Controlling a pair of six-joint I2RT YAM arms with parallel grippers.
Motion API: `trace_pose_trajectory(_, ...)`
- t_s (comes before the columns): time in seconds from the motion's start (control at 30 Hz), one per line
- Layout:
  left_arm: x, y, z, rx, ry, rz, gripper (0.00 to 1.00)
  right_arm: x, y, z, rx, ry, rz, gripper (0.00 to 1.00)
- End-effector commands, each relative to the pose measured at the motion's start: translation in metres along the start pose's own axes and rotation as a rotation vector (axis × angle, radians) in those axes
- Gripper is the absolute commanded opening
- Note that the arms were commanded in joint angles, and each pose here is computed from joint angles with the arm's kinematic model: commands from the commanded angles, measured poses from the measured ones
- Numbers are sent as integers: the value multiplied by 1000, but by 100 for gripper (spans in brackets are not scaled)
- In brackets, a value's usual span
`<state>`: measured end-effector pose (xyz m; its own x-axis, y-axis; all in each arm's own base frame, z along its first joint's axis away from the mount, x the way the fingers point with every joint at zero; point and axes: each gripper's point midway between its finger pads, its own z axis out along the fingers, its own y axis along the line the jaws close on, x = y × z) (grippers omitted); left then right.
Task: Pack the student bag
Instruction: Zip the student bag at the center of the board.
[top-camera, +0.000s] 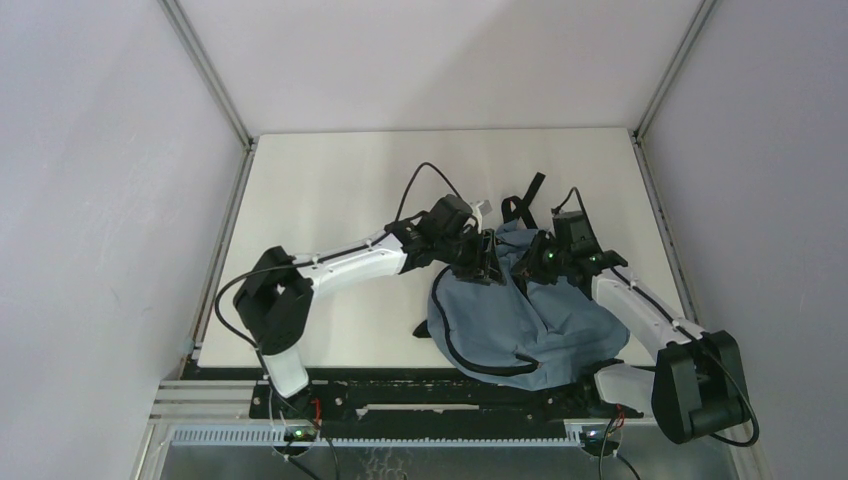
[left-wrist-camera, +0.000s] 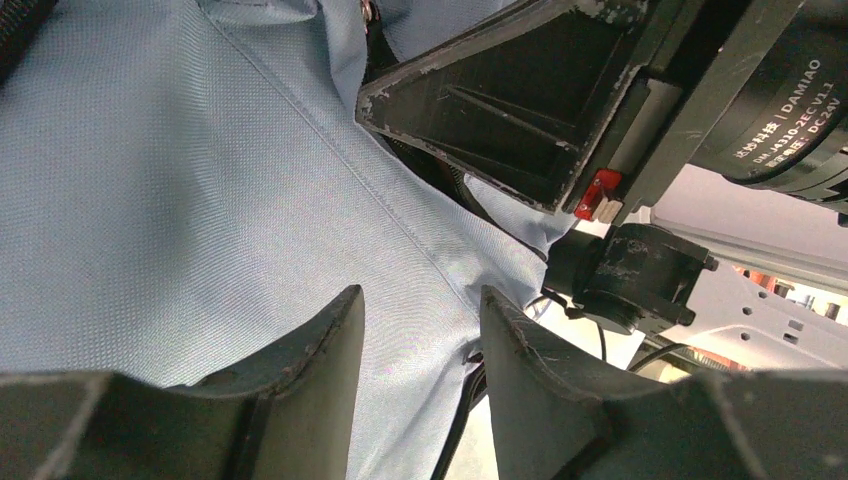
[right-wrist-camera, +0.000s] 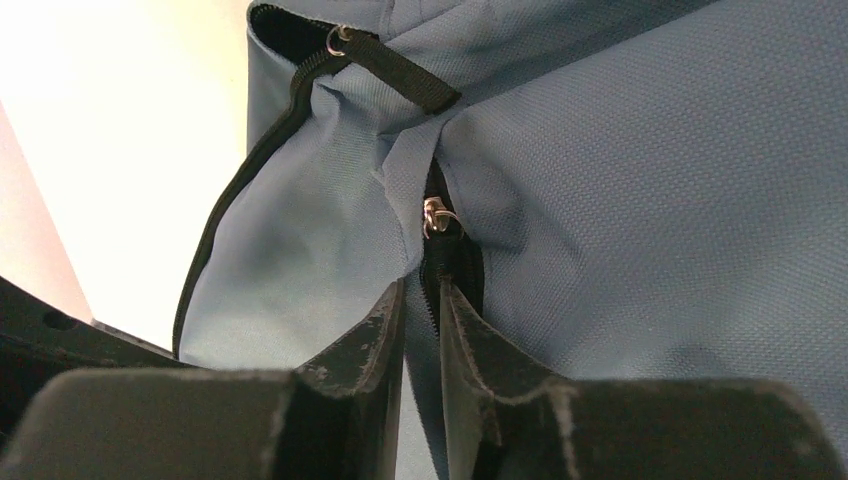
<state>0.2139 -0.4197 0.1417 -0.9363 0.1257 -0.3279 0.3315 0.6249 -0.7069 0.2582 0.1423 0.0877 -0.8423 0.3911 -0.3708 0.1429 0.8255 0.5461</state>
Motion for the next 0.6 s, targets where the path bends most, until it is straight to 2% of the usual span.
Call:
trace_pose_trajectory(0.0, -13, -20, -3, 69, -32, 16, 50, -16, 5, 1, -10, -66, -30, 20)
trace_pose_trajectory(0.07, -12, -18, -2, 68, -29, 13, 51, -17, 5, -1, -7, -73, -31, 8)
trace_pose_trajectory(0.13, -11, -18, -1, 69, -26, 12, 50, -18, 7, -5, -16, -86, -35, 1)
trace_pose_trajectory(0.33, -12, -19, -2, 70, -30, 12, 50, -27, 4, -26, 12, -167, -58, 0)
trace_pose_trajectory(0.43, -13, -20, -2, 73, -29, 12, 50, -28, 1, -29, 33, -176, -69, 14)
trace_pose_trajectory(0.57, -13, -20, -2, 72, -30, 9, 50, -23, 1, -26, 32, -138, -59, 21)
